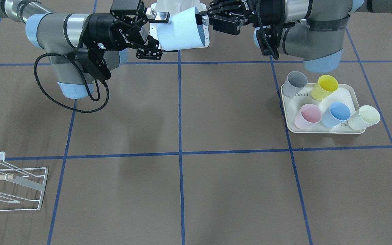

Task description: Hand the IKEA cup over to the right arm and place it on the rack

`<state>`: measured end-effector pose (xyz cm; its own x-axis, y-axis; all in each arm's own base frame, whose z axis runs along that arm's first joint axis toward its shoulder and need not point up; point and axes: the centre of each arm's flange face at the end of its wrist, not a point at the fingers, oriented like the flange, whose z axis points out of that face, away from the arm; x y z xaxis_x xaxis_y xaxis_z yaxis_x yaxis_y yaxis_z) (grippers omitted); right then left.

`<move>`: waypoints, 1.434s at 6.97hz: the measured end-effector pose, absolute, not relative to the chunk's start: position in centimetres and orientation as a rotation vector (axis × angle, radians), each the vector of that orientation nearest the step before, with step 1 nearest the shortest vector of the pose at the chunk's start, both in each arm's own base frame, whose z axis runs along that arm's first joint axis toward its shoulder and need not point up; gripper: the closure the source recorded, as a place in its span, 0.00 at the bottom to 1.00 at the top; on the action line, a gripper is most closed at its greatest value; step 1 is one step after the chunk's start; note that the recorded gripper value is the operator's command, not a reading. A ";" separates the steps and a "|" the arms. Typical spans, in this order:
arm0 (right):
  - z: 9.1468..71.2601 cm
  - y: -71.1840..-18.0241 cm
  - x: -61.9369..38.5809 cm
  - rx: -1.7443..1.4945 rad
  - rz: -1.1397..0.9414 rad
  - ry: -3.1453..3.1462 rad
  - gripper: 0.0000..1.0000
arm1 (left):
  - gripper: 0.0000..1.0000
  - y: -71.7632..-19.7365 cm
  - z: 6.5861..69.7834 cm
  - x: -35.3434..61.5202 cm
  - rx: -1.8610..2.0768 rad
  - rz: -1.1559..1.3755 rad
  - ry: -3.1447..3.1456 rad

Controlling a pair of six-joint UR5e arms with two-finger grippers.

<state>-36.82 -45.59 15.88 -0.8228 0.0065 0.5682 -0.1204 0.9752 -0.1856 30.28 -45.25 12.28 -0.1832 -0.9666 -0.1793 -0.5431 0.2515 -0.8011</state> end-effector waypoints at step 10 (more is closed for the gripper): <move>19.7 -46.1 -34.2 0.130 0.281 -2.518 0.87 | 0.00 -46.3 16.7 27.2 -1.127 -0.757 1.912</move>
